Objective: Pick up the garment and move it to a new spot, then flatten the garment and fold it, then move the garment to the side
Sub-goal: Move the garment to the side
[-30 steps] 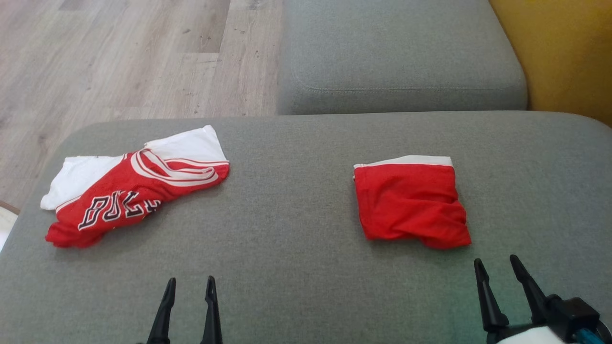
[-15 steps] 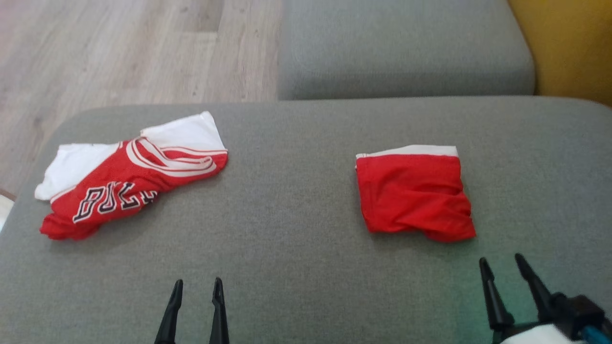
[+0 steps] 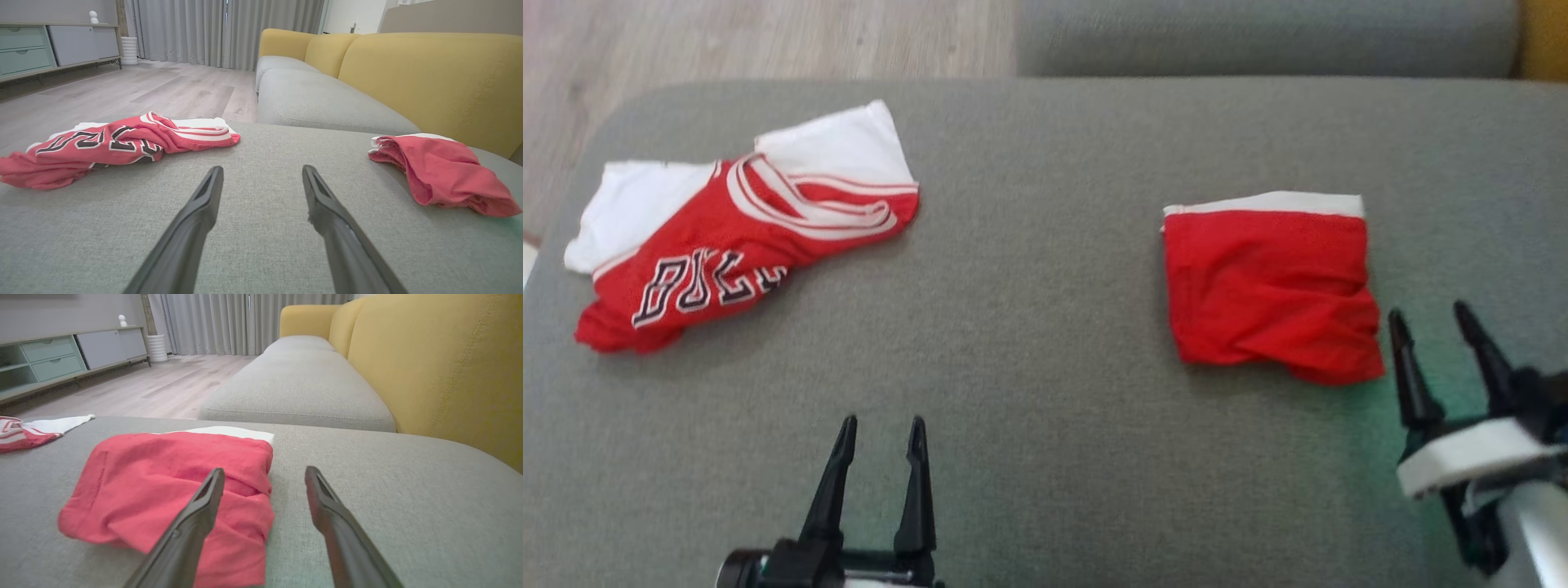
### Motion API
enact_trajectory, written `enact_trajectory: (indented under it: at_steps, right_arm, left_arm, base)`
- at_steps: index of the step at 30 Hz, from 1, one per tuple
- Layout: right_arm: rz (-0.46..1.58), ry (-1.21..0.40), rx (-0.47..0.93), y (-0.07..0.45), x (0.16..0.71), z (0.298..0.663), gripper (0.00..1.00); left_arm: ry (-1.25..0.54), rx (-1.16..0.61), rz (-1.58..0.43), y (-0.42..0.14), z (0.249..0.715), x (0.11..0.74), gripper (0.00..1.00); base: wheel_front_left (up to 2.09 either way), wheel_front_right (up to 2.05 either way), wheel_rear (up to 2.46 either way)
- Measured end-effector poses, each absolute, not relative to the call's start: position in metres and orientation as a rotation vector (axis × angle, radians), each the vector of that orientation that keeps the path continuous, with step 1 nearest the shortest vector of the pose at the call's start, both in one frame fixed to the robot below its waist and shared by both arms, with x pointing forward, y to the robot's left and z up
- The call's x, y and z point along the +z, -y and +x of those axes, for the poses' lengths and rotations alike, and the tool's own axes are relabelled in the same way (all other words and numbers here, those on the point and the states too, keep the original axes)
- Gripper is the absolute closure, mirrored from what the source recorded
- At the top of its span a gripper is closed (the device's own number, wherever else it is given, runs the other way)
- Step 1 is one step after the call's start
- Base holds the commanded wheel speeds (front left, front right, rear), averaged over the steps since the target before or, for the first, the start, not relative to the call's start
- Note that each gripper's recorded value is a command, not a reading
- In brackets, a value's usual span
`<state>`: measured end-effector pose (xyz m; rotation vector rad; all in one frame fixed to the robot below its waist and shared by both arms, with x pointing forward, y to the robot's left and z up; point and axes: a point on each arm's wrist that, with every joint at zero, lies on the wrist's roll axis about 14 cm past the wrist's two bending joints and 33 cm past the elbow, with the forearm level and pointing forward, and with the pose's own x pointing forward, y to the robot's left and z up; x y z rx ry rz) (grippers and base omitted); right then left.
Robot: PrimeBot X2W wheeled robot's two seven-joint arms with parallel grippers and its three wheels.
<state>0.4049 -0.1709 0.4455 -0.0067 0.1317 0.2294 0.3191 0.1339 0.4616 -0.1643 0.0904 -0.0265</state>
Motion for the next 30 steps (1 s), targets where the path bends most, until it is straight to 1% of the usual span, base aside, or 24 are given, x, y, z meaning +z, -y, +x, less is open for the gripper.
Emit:
enact_trajectory:
  at_steps: [7, 10, 12, 16, 18, 19, 20, 21, 24, 30]
  right_arm:
    - [-0.019, -0.205, 0.216, 0.178, 0.428, 0.453, 0.00]
    - [-0.034, -0.285, 0.209, 0.182, 0.411, 0.468, 0.00]
    - [-0.022, -0.355, 0.210, 0.180, 0.394, 0.471, 0.00]
    - [0.029, -0.480, 0.253, 0.160, 0.365, 0.465, 0.00]
    - [0.064, -0.510, 0.266, 0.152, 0.359, 0.464, 0.00]
    - [0.080, -0.511, 0.264, 0.151, 0.360, 0.465, 0.47]
    - [0.089, -0.512, 0.265, 0.151, 0.360, 0.465, 0.89]
    - [0.093, -0.513, 0.275, 0.148, 0.361, 0.463, 1.00]
    - [0.077, -0.504, 0.257, 0.159, 0.364, 0.464, 1.00]
    - [-0.019, -0.475, 0.167, 0.218, 0.383, 0.473, 1.00]
  left_arm:
    - [-0.105, -0.024, -0.160, -0.135, 0.338, 0.457, 0.00]
    - [-0.116, -0.013, -0.156, -0.138, 0.344, 0.453, 0.00]
    - [-0.124, -0.009, -0.154, -0.140, 0.346, 0.450, 0.00]
    - [-0.138, -0.004, -0.152, -0.141, 0.348, 0.446, 0.00]
    - [-0.143, -0.001, -0.150, -0.142, 0.349, 0.444, 0.00]
    - [-0.146, -0.002, -0.150, -0.142, 0.350, 0.443, 0.00]
    - [-0.148, -0.001, -0.150, -0.141, 0.350, 0.442, 0.00]
    - [-0.151, -0.006, -0.150, -0.139, 0.351, 0.441, 0.00]
    - [-0.155, -0.022, -0.153, -0.135, 0.354, 0.439, 0.00]
    - [-0.155, -0.099, -0.150, -0.115, 0.372, 0.435, 0.00]
  base:
    - [0.00, 0.00, 0.00]
    - [0.00, 0.00, 0.00]
    - [0.00, 0.00, 0.00]
    - [0.00, 0.00, 0.00]
    - [0.00, 0.00, 0.00]
    - [0.00, 0.00, 0.00]
    - [0.00, 0.00, 0.00]
    - [0.00, 0.00, 0.00]
    - [0.00, 0.00, 0.00]
    - [0.00, 0.00, 0.00]
